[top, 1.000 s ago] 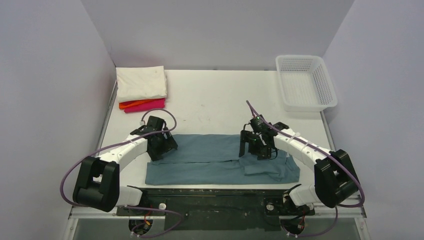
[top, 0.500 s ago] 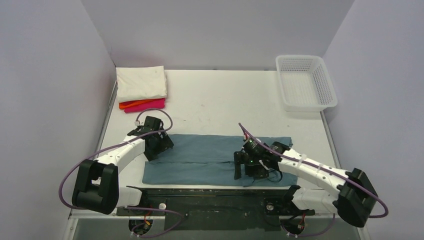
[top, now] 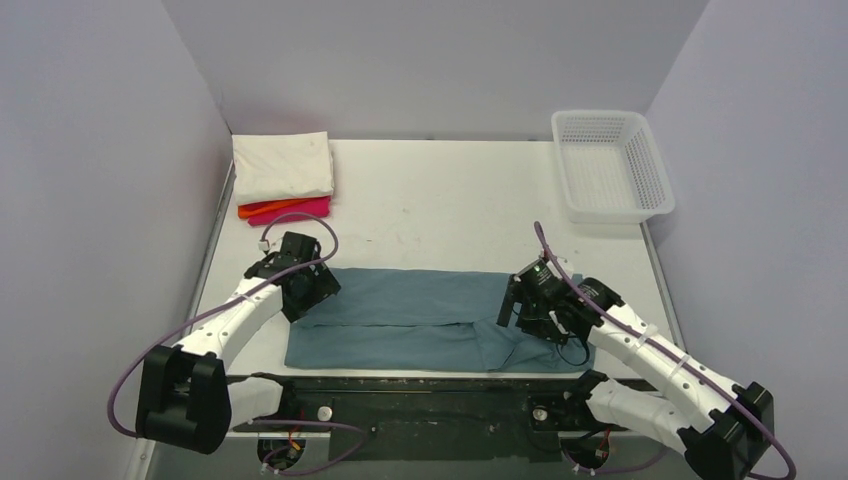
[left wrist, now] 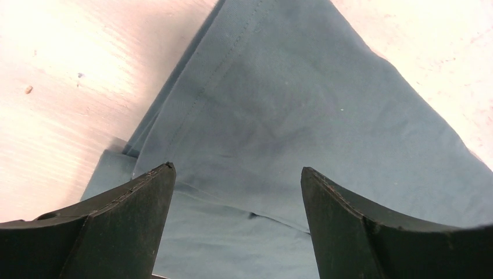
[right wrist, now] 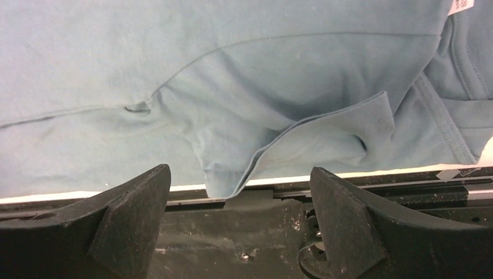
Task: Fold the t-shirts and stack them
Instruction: Fold the other side of the tshirt into a rectangle
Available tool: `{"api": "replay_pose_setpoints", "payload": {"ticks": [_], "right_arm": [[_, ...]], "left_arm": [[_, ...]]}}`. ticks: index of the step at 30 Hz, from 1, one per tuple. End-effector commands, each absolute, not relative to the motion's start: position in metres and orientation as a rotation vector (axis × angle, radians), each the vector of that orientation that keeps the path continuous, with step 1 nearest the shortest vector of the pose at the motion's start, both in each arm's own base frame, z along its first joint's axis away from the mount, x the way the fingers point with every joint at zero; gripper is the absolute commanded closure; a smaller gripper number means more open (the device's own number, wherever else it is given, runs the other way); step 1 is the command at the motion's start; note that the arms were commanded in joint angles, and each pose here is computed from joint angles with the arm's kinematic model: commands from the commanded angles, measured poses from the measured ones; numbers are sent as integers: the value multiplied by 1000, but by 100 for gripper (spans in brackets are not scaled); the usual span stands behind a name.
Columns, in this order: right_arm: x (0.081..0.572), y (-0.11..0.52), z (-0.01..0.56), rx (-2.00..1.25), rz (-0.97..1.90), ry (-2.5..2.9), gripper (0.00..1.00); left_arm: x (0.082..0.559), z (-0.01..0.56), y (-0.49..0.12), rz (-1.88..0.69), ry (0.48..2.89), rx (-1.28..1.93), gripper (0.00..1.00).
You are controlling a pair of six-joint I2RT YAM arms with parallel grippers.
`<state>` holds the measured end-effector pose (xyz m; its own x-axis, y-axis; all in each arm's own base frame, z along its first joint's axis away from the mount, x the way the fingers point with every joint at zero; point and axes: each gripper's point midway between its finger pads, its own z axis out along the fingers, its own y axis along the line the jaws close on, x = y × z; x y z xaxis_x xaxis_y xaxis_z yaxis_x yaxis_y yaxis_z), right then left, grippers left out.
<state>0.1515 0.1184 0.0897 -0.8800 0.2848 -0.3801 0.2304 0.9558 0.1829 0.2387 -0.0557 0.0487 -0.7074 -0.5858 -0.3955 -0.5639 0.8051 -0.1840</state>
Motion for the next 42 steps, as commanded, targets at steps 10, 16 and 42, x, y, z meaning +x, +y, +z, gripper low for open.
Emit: {"api": "replay_pose_setpoints", "payload": {"ticks": [10,16,42], "right_arm": [[106,156,52,31,287,2952,16],[110,183,36,-57,339,3011,16],[158,113,58,399,151,2817,15]], "left_arm": [[241,55,-68,-148,2572,-832,10],[240,53,-67,-142,2575,-835,10],[257,63,-96,-256,2570,-735,10]]}}
